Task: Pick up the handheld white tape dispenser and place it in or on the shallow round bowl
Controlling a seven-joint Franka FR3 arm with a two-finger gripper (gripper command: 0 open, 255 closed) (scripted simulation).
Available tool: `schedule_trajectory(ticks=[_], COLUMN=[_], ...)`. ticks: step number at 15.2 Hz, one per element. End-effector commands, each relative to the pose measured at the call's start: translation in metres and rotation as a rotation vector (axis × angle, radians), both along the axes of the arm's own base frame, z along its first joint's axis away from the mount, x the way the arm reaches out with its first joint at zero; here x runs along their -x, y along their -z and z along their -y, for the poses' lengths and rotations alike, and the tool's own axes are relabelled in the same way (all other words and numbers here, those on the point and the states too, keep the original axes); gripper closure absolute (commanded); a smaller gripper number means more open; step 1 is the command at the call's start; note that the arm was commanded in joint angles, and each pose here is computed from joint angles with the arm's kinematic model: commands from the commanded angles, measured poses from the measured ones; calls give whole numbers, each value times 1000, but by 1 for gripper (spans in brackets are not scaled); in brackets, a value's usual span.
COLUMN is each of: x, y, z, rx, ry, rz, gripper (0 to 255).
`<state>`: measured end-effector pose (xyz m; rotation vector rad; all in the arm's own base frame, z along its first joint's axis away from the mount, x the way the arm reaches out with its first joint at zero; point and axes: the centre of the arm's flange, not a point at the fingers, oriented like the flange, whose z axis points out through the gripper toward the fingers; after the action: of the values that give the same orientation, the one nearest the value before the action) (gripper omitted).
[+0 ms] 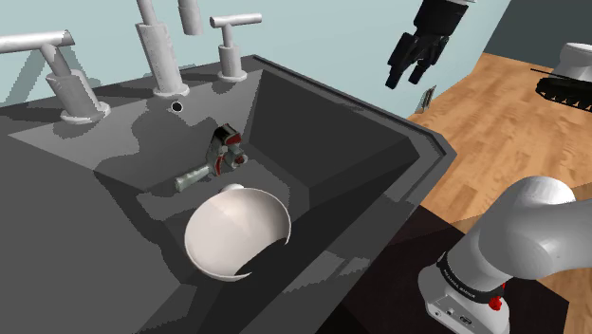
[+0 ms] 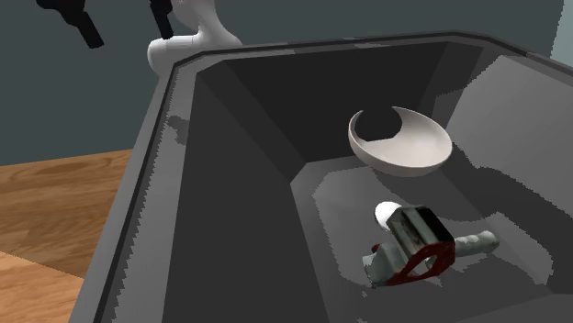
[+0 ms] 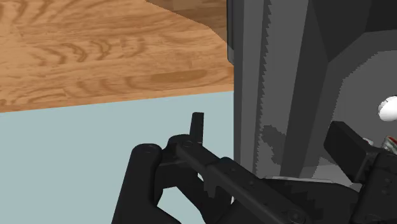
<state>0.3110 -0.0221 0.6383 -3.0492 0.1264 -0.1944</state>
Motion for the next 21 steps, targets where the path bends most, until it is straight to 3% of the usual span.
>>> schedule_trajectory(ticks=[1, 21], x=[0, -180], y=[0, 59], z=[0, -186], rx=[0, 15], ry=[0, -209], rz=[0, -11], gripper=[0, 0])
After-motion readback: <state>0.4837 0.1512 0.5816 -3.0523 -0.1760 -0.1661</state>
